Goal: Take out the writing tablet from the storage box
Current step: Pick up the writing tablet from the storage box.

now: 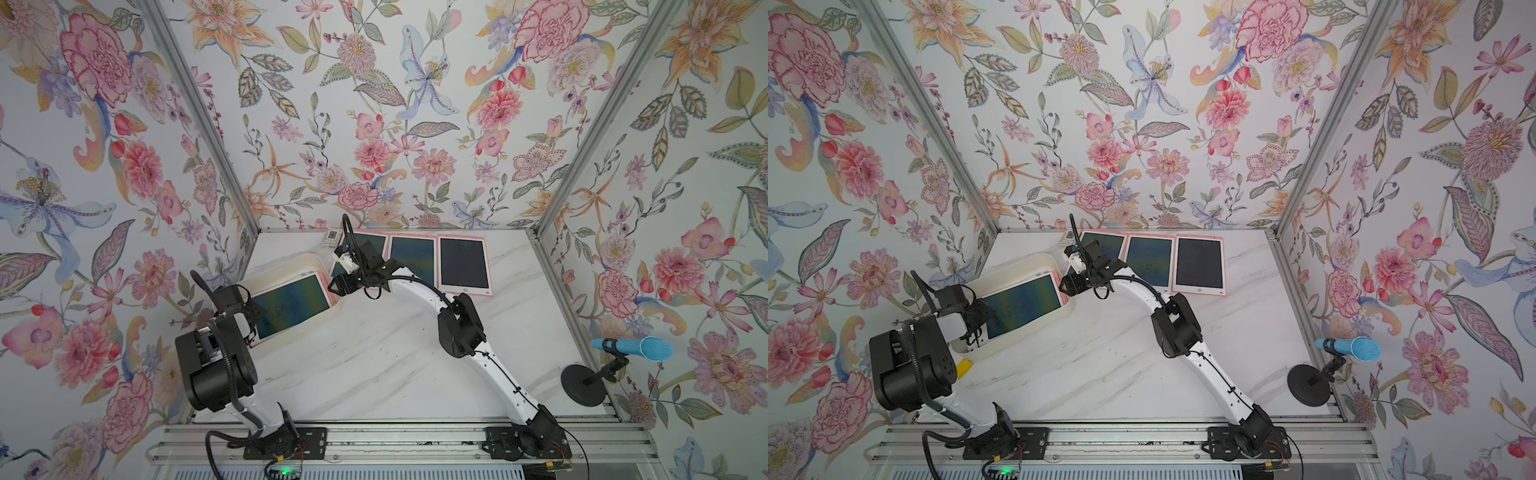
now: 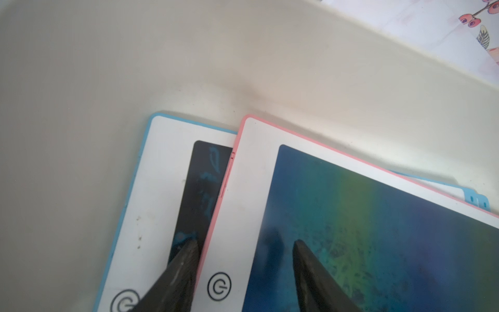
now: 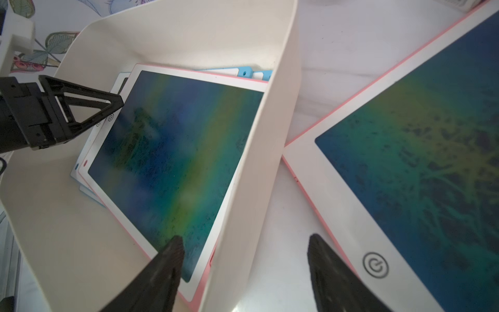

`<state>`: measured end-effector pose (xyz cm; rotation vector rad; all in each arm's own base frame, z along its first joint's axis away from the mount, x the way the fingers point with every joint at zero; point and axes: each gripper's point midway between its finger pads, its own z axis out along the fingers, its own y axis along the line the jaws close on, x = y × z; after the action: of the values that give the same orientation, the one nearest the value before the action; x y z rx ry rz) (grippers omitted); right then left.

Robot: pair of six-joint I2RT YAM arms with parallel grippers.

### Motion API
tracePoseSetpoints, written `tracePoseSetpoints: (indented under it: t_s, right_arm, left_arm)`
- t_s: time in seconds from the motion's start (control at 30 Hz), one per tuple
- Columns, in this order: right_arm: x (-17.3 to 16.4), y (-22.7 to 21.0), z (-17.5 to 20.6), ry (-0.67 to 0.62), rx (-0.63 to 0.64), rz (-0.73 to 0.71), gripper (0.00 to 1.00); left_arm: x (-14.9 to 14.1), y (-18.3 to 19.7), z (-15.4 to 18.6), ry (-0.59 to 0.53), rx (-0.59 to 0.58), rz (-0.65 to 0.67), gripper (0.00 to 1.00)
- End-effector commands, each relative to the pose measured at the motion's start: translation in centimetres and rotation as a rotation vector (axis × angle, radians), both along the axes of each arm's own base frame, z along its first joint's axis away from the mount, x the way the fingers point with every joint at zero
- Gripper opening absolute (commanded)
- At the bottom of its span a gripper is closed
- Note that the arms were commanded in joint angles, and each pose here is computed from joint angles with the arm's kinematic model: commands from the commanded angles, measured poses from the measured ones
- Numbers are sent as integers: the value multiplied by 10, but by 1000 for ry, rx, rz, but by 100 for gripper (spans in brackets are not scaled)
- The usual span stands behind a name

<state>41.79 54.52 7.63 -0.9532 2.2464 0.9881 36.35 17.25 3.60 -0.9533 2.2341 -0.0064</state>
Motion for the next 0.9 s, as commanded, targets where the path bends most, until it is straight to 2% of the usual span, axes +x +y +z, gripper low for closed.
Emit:
tracePoseSetpoints:
  t_s: [0.0,0.27,0.3,0.5,0.63,0.77,0.87]
  right_arm:
    - [-17,13,1,21,15,50,70]
    - [-23,18,-2,30,20,69,56]
    - [-23,17,-3,33,20,67,55]
    - [-28,22,-1,38,34,90,48]
    - [-29,23,2,35,40,99,44]
    - [-36,27,1,53,51,118,39]
    - [-38,29,2,51,53,125,37]
  left_arm:
    - [-20,-53,-33,98,-185,-94,58]
    - [-9,-97,-4,-42,-310,-229,57]
    - [-7,-99,9,-82,-304,-244,57]
    - [1,-116,25,-179,-369,-296,57]
    - [2,-116,43,-232,-355,-307,56]
    - [3,-114,69,-340,-361,-308,56]
    - [1,-113,77,-355,-346,-313,56]
